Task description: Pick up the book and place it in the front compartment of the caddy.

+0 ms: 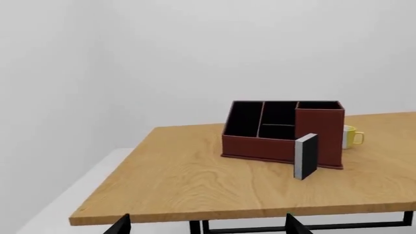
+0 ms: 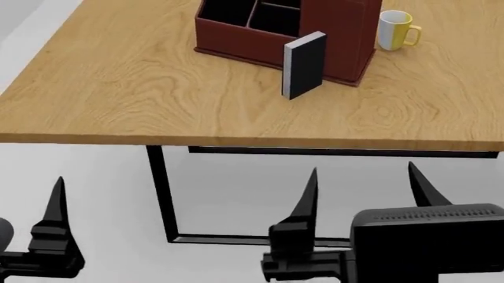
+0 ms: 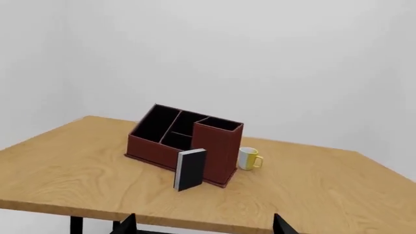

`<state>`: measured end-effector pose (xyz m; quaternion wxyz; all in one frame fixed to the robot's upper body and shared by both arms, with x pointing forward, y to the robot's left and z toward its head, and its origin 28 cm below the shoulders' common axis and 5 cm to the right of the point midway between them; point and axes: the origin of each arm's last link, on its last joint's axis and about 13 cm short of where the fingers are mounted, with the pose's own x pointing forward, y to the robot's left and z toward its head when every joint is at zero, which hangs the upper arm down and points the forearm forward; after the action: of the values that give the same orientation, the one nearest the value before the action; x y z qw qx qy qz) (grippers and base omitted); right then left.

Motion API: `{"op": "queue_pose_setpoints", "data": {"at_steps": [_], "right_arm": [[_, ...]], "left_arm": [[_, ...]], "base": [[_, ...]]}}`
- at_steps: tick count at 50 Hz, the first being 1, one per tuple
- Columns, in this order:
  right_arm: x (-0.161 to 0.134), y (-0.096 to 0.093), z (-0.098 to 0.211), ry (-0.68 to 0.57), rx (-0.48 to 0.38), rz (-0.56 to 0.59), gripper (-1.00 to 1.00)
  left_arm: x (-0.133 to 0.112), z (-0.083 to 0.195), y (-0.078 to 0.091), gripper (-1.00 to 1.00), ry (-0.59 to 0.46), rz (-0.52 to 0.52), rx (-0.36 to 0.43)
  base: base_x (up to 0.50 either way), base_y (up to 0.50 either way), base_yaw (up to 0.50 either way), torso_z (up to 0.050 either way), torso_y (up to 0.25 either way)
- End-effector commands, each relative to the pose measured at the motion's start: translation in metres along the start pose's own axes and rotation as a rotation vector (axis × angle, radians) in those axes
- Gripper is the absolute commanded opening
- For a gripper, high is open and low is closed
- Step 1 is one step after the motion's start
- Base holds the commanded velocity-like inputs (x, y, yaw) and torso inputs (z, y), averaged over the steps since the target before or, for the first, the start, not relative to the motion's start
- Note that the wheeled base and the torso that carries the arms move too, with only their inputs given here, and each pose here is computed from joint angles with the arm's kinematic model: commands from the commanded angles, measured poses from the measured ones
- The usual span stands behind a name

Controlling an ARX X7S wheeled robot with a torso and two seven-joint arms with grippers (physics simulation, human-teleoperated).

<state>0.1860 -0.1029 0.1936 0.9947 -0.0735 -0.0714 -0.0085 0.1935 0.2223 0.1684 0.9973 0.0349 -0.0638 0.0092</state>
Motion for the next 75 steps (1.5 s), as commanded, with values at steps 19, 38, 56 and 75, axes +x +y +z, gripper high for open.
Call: {"op": "queue_pose_setpoints", "data": {"at_steps": [19,38,56,75], "right_arm": [[0.0,-0.002,0.005,-0.025,0.026,-0.036,1.0],[-0.001,-0.001,0.006,-0.018,0.013,-0.037,1.0],[-0.003,0.001,0.006,0.002,0.012,-0.024,1.0],[-0.005,-0.002,0.014,-0.013,0.002,-0.036,1.0]], "left_arm": [[-0.002,0.004,0.0,1.0,-0.013,-0.005,-0.005],[-0.001,0.005,0.0,1.0,-0.015,-0.003,-0.008],[0.001,0.004,0.0,1.0,-0.017,0.0,-0.006],[-0.002,0.011,0.001,1.0,-0.034,0.003,-0.001]], "base": [[0.37,0.0,0.0,0.0,0.0],[0.5,0.0,0.0,0.0,0.001],[0.5,0.0,0.0,0.0,0.002],[0.5,0.0,0.0,0.0,0.001]]}}
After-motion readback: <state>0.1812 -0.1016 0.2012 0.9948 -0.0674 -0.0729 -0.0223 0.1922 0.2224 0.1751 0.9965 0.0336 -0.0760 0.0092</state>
